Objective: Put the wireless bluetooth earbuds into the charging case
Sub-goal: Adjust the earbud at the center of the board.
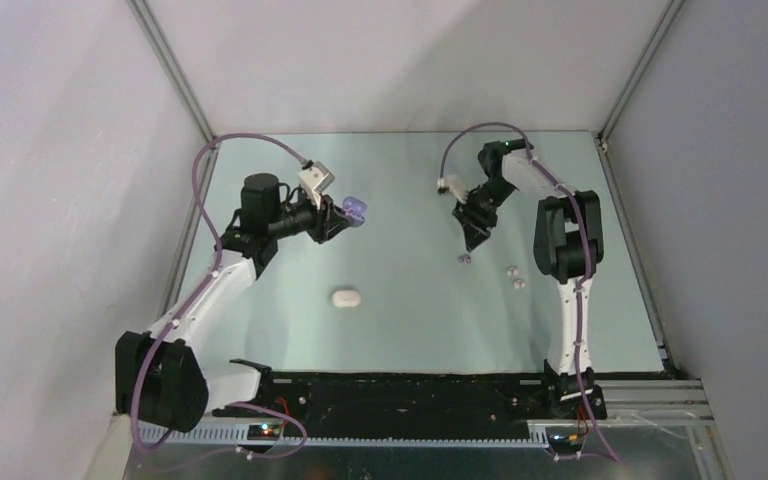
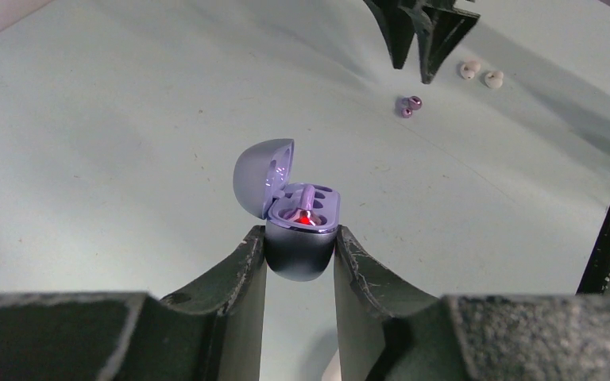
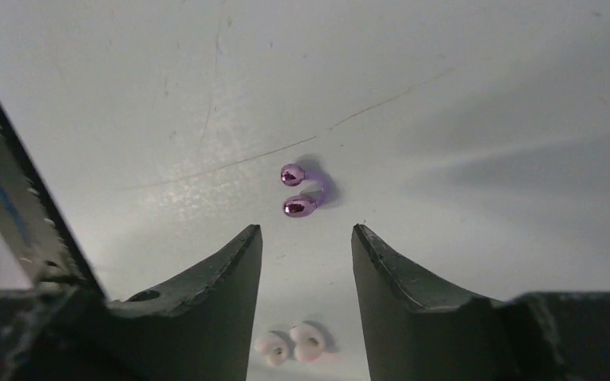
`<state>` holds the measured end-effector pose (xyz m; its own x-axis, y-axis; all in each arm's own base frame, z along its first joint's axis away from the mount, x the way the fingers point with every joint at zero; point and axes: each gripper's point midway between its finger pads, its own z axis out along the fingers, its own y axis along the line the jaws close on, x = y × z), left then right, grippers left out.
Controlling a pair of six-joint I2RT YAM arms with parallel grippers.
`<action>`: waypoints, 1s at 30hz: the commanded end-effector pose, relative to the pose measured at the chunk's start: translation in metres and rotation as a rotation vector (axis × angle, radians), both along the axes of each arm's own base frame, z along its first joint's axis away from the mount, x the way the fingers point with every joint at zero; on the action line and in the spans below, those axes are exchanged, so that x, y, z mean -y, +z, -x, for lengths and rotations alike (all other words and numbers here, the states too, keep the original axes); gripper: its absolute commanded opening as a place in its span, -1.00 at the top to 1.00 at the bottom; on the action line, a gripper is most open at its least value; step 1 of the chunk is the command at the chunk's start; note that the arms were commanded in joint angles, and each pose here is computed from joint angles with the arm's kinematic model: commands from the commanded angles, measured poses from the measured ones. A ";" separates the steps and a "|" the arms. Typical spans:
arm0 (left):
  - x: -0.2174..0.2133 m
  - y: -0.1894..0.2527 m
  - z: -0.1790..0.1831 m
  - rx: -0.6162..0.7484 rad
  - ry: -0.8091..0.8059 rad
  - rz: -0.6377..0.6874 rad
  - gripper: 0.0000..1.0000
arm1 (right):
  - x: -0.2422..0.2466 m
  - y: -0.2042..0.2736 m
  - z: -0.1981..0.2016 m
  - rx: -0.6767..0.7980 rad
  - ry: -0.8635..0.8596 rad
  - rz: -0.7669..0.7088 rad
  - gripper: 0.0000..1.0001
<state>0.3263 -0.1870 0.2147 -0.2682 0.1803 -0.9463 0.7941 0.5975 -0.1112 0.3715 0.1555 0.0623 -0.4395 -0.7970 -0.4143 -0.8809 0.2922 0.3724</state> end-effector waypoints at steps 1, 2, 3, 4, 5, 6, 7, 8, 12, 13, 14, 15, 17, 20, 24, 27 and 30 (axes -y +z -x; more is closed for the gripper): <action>-0.005 0.028 0.002 0.093 -0.010 -0.022 1.00 | 0.006 -0.002 0.023 0.123 0.300 0.010 0.04; -0.005 0.028 0.003 0.096 -0.010 -0.028 1.00 | 0.006 0.001 0.023 0.157 0.316 0.016 0.08; -0.006 0.026 0.003 0.094 -0.011 -0.034 1.00 | 0.005 -0.008 0.025 0.178 0.345 0.032 0.09; -0.007 0.026 0.003 0.097 -0.008 -0.038 1.00 | 0.005 -0.005 0.025 0.207 0.356 0.035 0.12; -0.007 0.026 0.004 0.096 -0.007 -0.040 1.00 | 0.003 -0.011 0.027 0.220 0.376 0.033 0.12; -0.007 0.026 0.004 0.096 -0.006 -0.040 1.00 | 0.002 -0.009 0.027 0.240 0.384 0.032 0.13; -0.007 0.026 0.004 0.094 -0.006 -0.039 1.00 | 0.000 -0.012 0.028 0.248 0.393 0.034 0.13; -0.007 0.025 0.004 0.093 -0.006 -0.039 1.00 | -0.002 -0.012 0.028 0.254 0.394 0.032 0.14; -0.007 0.026 0.005 0.091 -0.008 -0.040 1.00 | -0.007 -0.012 0.029 0.226 0.363 0.012 0.16; -0.007 0.026 0.005 0.088 -0.010 -0.041 1.00 | -0.007 -0.008 0.025 0.232 0.350 0.009 0.17; -0.007 0.026 0.005 0.088 -0.011 -0.042 1.00 | -0.008 -0.008 0.025 0.219 0.342 0.005 0.17; -0.007 0.025 0.005 0.086 -0.012 -0.043 1.00 | -0.009 -0.007 0.023 0.218 0.332 0.002 0.17; -0.006 0.026 0.005 0.087 -0.017 -0.042 1.00 | -0.009 -0.006 0.019 0.211 0.309 -0.001 0.18; -0.006 0.026 0.005 0.086 -0.020 -0.040 1.00 | -0.011 -0.001 0.008 0.188 0.231 -0.015 0.18; -0.005 0.027 0.005 0.085 -0.021 -0.038 1.00 | -0.017 0.002 -0.001 0.132 0.134 -0.052 0.20; -0.005 0.026 0.006 0.081 -0.025 -0.037 1.00 | -0.020 -0.001 -0.001 0.106 0.106 -0.062 0.20; -0.004 0.024 0.006 0.077 -0.028 -0.036 1.00 | -0.021 -0.006 0.001 0.086 0.099 -0.052 0.19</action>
